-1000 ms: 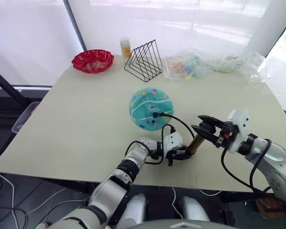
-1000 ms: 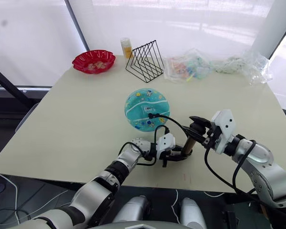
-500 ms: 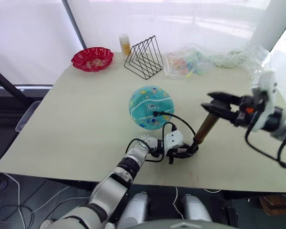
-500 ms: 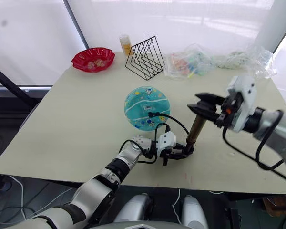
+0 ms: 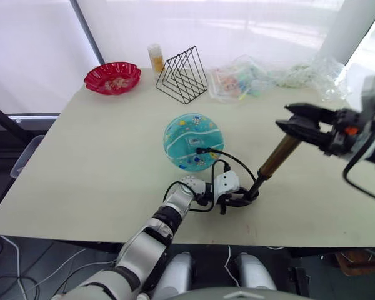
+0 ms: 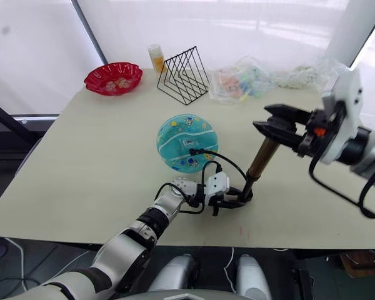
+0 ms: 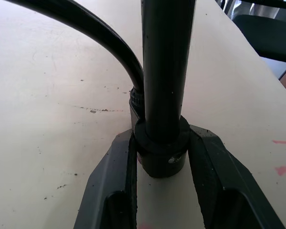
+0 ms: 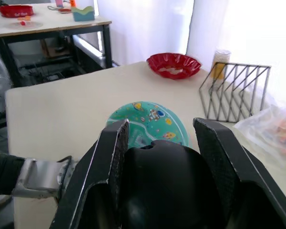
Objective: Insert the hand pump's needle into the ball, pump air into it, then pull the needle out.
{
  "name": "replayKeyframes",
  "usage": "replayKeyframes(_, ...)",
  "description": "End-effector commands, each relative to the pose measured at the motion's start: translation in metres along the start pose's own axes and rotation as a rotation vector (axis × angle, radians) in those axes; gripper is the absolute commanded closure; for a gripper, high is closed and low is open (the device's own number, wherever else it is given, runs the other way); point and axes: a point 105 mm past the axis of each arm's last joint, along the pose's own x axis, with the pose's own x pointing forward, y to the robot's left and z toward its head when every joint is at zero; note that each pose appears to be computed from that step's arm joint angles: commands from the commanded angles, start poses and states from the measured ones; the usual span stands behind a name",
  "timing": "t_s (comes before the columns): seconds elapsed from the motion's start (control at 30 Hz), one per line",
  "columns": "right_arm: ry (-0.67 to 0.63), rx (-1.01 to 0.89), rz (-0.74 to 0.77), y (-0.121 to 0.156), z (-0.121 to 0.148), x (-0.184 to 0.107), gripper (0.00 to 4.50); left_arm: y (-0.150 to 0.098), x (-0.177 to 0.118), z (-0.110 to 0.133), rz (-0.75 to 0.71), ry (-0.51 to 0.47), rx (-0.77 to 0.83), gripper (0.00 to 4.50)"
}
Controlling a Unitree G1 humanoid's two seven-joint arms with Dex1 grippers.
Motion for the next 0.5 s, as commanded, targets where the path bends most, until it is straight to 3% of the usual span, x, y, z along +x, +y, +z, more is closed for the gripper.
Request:
replayKeyframes(0.03, 0.141, 0.035, -0.027, -0.001, -0.051, 0.005, 2.83, -0.031, 0.005, -0.044, -0.102, 0.152, -0.104, 3.46)
replayKeyframes(0.17, 0.184, 0.111, -0.050, 0.008, -0.101, 0.012, 2.83, -0.031, 0.005, -0.043, -0.098, 0.150, -0.102, 3.46)
replayKeyframes(0.3, 0.213, 0.104, -0.060, 0.010, -0.121, 0.012, 2.83, -0.031, 0.005, -0.043, -0.098, 0.149, -0.102, 3.46)
replayKeyframes(0.4, 0.195, 0.081, -0.066, 0.007, -0.117, 0.012, 2.83, -0.032, 0.005, -0.044, -0.102, 0.151, -0.102, 3.46)
replayKeyframes(0.5, 0.136, 0.040, -0.056, 0.003, -0.094, 0.013, 2.83, -0.032, 0.005, -0.044, -0.106, 0.152, -0.099, 3.46)
